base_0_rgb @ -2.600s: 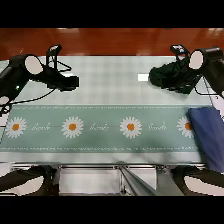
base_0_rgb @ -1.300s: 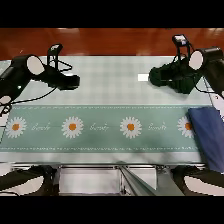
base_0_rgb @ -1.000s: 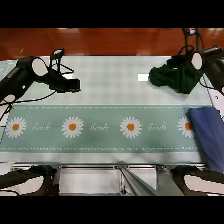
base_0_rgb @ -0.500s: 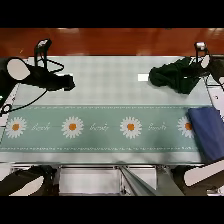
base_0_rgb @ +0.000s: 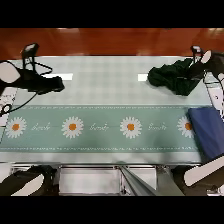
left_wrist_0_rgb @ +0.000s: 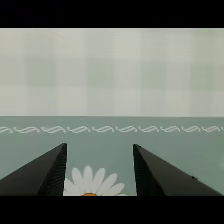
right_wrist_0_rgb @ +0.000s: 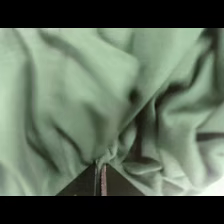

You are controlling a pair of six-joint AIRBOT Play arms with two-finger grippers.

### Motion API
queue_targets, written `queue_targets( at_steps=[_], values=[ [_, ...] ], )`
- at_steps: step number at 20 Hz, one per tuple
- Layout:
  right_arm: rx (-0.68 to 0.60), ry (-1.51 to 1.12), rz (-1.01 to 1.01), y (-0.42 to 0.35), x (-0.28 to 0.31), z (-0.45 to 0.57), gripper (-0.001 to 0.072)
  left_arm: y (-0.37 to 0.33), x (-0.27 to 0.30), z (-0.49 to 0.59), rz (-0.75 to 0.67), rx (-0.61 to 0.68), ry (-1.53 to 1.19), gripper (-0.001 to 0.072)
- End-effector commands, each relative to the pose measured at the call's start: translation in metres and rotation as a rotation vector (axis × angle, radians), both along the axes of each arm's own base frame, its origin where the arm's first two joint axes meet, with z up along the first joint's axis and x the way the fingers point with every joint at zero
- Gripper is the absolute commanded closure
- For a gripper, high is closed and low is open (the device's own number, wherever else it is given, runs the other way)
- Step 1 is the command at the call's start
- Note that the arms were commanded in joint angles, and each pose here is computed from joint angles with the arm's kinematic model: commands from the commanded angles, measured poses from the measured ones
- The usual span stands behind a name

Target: Fold the shirts.

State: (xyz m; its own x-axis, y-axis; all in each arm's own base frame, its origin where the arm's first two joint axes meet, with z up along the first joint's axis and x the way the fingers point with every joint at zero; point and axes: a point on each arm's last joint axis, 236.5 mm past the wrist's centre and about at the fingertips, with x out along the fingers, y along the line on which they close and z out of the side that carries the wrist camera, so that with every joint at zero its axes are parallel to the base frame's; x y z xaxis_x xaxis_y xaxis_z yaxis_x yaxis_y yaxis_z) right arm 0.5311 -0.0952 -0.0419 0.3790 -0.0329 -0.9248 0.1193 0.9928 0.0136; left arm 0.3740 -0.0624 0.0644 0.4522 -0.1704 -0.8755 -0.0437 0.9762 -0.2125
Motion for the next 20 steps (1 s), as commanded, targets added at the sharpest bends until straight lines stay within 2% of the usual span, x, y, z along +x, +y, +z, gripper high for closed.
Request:
queue_targets(
  at_steps=[1, 4, 9, 14, 17, 20],
  values=[
    [0.056, -0.197, 0.021, 0.018, 0.018, 0.094, 0.0688, 0.049, -0.011, 0.033, 0.109, 0.023, -0.071, 0.0201],
    [0.06, -0.459, 0.038, 0.035, 0.019, 0.203, 0.0688, 0.056, -0.028, 0.072, 0.129, 0.025, -0.181, 0.0201],
    [0.0, -0.709, 0.174, 0.088, -0.033, 0.335, 0.0688, 0.05, -0.07, 0.087, 0.126, 0.012, -0.262, 0.0201],
    [0.02, -0.946, 0.302, 0.149, -0.097, 0.458, 0.0689, 0.013, -0.105, 0.045, 0.074, -0.132, -0.197, 0.0201],
    [0.059, -1.04, 0.377, 0.182, -0.132, 0.507, 0.0689, -0.008, -0.119, 0.016, 0.034, -0.215, -0.132, 0.0201],
    [0.105, -1.025, 0.466, 0.216, -0.156, 0.508, 0.0689, -0.015, -0.122, 0.005, 0.01, -0.233, -0.114, 0.0201]
  ],
)
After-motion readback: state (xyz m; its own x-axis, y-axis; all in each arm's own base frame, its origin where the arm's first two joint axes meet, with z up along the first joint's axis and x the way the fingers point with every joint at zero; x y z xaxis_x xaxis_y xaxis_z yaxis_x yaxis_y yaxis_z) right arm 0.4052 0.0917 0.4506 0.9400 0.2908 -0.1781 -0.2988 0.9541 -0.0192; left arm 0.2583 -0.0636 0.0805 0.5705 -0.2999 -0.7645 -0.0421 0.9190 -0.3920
